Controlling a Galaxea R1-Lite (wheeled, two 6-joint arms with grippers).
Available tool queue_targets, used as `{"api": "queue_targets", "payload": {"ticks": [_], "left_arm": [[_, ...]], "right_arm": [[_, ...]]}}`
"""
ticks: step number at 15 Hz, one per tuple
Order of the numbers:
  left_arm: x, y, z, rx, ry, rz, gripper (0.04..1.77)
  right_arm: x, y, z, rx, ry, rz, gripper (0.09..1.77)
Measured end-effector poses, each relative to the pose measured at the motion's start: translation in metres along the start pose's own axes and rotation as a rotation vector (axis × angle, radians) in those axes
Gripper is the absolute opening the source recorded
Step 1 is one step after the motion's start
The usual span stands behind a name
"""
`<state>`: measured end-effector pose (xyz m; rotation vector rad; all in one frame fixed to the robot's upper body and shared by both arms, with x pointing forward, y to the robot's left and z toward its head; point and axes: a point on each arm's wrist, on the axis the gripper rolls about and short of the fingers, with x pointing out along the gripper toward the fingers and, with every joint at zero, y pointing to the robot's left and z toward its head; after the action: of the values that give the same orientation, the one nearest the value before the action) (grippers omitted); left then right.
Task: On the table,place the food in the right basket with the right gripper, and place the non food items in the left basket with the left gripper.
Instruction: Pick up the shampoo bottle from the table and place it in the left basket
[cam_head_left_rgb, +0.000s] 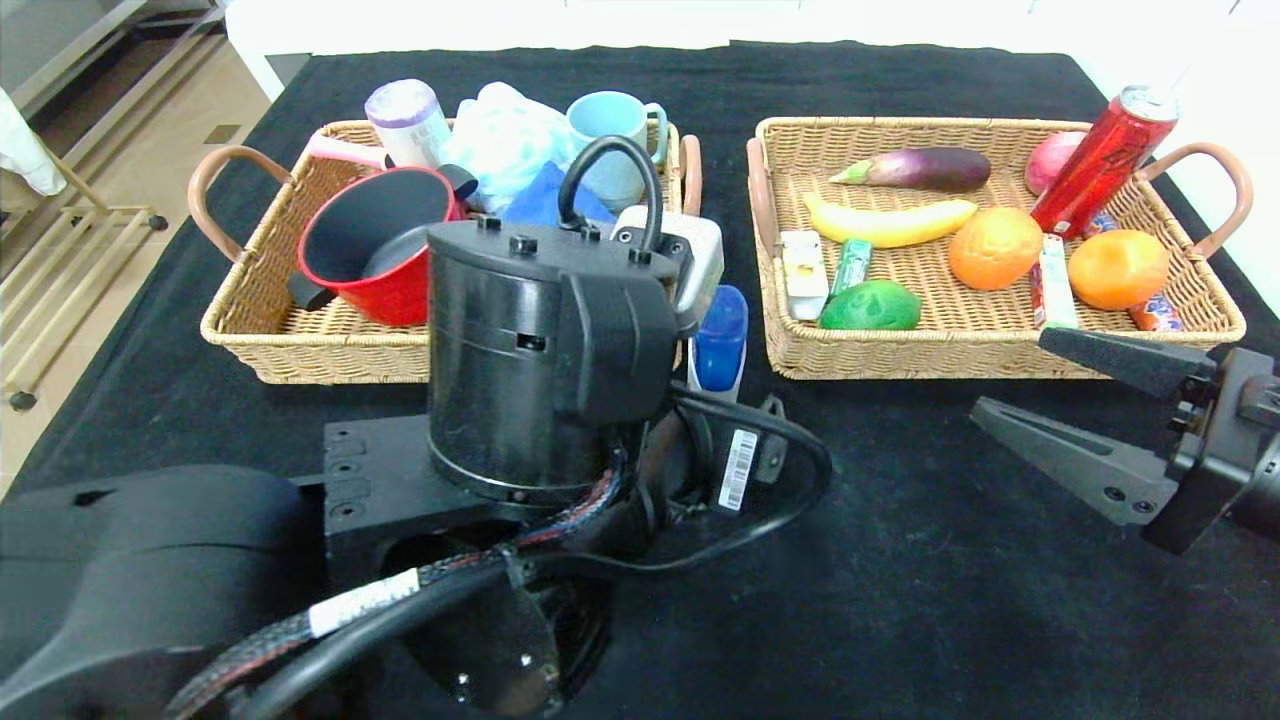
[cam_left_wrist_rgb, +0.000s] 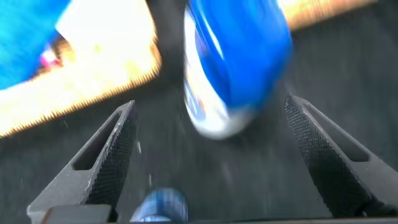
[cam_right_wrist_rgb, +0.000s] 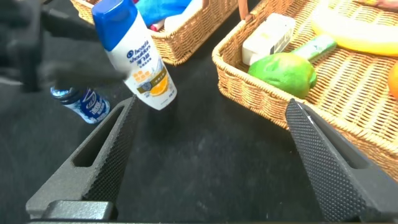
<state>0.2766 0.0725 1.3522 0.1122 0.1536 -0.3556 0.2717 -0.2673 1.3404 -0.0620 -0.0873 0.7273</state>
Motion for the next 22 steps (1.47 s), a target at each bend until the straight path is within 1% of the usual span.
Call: {"api": "queue_targets", "payload": {"ticks": [1, 5, 7, 10, 16, 22], "left_arm": [[0.004, -0.004, 0.000, -0.009, -0.030, 0.016, 1.71], [0.012, -0.012, -0.009, 0.017, -0.011, 0.027, 1.71], [0.017, -0.012, -0.008, 0.012, -0.017, 0.062, 1.71], [0.024, -0.010, -0.004, 0.023, -0.027, 0.087, 1.71], [0.032, -0.008, 0.001, 0.003, -0.043, 0.105, 1.72], [0.038, -0.007, 0.001, -0.002, -0.040, 0.115, 1.72]], "right_arm": [[0.000, -0.001, 0.001, 0.000, -0.002, -0.004, 1.71], [-0.001, -0.001, 0.002, -0.002, -0.007, -0.006, 1.71], [-0.001, -0.001, 0.002, -0.002, -0.007, -0.006, 1.71], [-0.001, -0.001, 0.001, -0.001, -0.005, -0.004, 1.71], [-0.001, -0.001, 0.001, -0.002, -0.006, -0.005, 1.71], [-0.002, -0.001, 0.002, -0.005, -0.008, -0.007, 1.71]]}}
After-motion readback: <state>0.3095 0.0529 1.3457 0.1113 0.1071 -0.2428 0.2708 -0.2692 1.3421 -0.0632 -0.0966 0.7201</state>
